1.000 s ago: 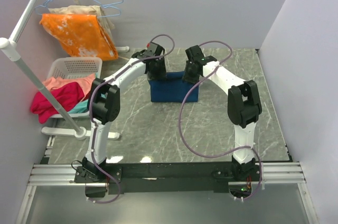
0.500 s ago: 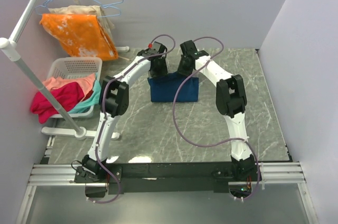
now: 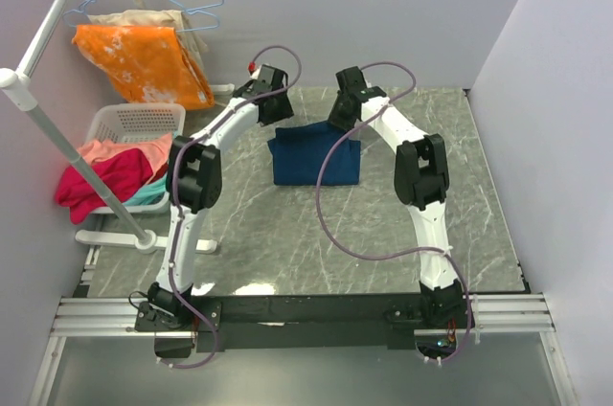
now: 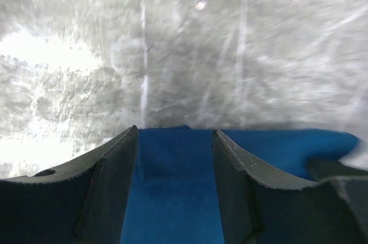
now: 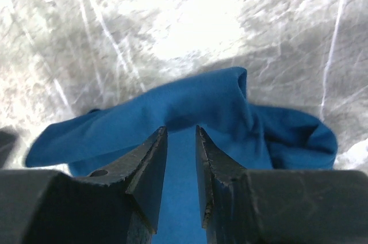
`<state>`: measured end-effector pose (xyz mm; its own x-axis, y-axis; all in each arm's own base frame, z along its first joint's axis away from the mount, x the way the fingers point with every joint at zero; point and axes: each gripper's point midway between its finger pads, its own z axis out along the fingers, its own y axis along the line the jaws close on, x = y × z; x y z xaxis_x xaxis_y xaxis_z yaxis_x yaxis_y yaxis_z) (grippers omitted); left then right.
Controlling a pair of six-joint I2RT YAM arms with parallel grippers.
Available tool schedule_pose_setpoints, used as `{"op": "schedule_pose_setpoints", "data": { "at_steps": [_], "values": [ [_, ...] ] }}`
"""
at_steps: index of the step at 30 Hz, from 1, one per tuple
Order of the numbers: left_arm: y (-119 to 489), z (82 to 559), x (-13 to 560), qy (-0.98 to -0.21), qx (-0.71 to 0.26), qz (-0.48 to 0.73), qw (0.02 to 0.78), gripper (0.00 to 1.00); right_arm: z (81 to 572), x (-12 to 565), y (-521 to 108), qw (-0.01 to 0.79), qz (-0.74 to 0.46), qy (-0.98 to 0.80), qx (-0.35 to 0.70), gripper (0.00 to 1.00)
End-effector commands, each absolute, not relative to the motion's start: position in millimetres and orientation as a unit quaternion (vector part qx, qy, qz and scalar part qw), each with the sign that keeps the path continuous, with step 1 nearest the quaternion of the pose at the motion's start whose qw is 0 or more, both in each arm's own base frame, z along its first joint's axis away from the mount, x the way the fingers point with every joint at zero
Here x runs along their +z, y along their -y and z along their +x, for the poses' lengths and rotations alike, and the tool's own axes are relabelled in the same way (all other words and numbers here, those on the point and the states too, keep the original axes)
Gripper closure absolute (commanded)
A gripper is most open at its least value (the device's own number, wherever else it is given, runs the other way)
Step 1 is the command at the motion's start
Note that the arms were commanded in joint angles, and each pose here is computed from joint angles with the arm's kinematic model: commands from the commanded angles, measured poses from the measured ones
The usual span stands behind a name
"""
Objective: Fold and stack the t-shirts
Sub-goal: Fold the tshirt, then neatly place the folded tshirt to the corner
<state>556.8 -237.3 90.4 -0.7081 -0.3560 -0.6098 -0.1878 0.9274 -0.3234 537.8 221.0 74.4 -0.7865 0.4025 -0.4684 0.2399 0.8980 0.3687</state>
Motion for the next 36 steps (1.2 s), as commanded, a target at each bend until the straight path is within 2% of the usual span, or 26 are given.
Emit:
{"op": "schedule_pose_setpoints", "data": {
  "at_steps": [1,8,15,21,25,30,32,36],
  "values": [
    [247.1,553.7,175.9,-0.885,-0.160,-0.122,0.420,0.39,552.8,81.5,-218.8,0.294,0.186,-0.924,0.157,0.66],
    [265.2,514.4,160.8,-0.912,-0.166,-0.060,0.370,0.40,561.8,76.1,-211.4,0.290,0.196,-0.924,0.153,0.66],
    [271.8,505.2,102.7,-0.941,-0.132,-0.069,0.303,0.40,563.9,96.5,-200.8,0.309,0.191,-0.920,0.145,0.67],
    [251.1,519.8,61.4,-0.949,-0.092,-0.125,0.274,0.41,541.8,137.8,-188.1,0.336,0.181,-0.914,0.139,0.66],
    [237.5,522.2,46.9,-0.952,-0.062,-0.141,0.265,0.40,514.8,138.7,-172.7,0.323,0.182,-0.922,0.114,0.63],
    [227.4,513.1,32.7,-0.959,-0.050,-0.141,0.241,0.43,483.6,143.0,-153.0,0.318,0.182,-0.927,0.082,0.62],
    [232.1,517.6,42.0,-0.953,-0.073,-0.138,0.261,0.43,475.7,147.5,-150.2,0.320,0.179,-0.927,0.079,0.60],
    [233.0,511.0,85.0,-0.939,-0.109,-0.127,0.302,0.42,457.7,134.7,-142.4,0.304,0.161,-0.936,0.070,0.40]
  ]
}}
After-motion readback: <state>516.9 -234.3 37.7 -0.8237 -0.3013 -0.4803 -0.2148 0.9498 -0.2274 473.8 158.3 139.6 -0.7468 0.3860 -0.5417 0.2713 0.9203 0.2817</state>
